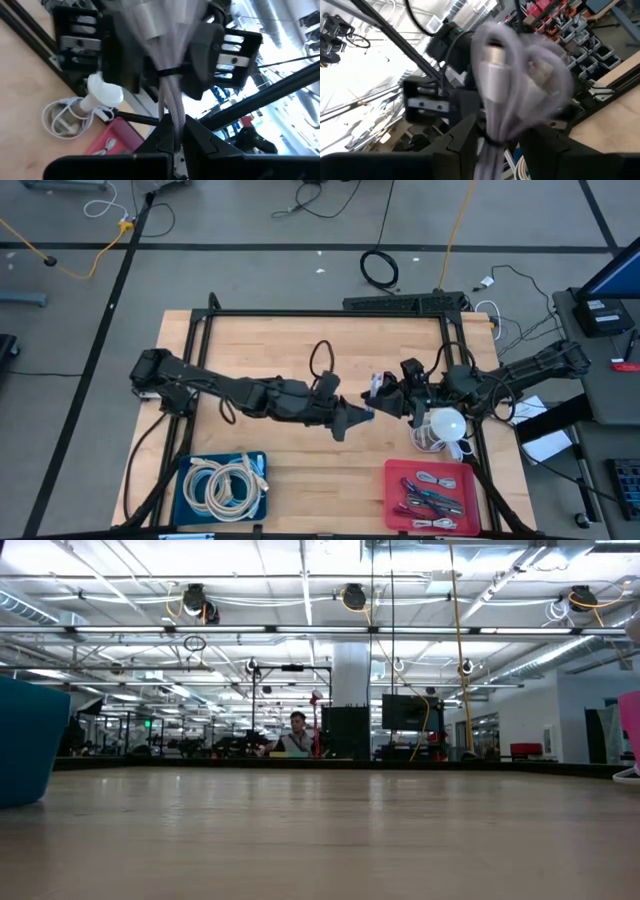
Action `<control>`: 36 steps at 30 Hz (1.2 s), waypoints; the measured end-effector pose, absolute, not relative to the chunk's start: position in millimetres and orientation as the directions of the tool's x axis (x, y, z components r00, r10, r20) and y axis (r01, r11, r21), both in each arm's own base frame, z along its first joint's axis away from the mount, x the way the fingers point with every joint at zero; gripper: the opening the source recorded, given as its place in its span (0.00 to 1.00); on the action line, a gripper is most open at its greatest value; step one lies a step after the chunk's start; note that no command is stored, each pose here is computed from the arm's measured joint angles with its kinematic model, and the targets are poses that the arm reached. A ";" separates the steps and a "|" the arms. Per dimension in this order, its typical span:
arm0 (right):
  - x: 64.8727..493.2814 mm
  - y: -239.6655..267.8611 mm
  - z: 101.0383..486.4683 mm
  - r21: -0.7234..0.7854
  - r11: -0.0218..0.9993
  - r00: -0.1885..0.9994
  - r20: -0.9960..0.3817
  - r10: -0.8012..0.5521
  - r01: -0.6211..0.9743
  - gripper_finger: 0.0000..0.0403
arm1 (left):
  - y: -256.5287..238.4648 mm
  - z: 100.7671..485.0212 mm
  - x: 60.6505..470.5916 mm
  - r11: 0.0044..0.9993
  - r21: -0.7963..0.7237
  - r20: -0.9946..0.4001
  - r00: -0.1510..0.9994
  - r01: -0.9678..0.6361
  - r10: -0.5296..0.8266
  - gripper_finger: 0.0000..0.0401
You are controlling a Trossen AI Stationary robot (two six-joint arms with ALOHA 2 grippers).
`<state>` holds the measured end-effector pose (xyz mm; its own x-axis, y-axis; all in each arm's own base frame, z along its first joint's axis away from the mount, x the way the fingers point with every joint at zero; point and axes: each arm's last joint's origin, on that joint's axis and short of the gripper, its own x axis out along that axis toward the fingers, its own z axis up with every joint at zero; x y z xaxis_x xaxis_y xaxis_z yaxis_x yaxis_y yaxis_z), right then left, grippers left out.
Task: Pick & Place USB Port
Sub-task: Put the pink charger cable into the pink bin
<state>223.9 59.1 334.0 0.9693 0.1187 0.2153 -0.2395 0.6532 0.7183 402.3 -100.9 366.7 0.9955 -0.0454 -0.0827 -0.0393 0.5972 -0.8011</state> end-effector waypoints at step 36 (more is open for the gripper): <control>187.6 105.6 425.3 0.559 0.360 0.664 0.603 0.442 -0.747 0.11 | -94.7 459.0 300.2 0.809 -0.586 0.040 0.996 -0.039 0.077 0.33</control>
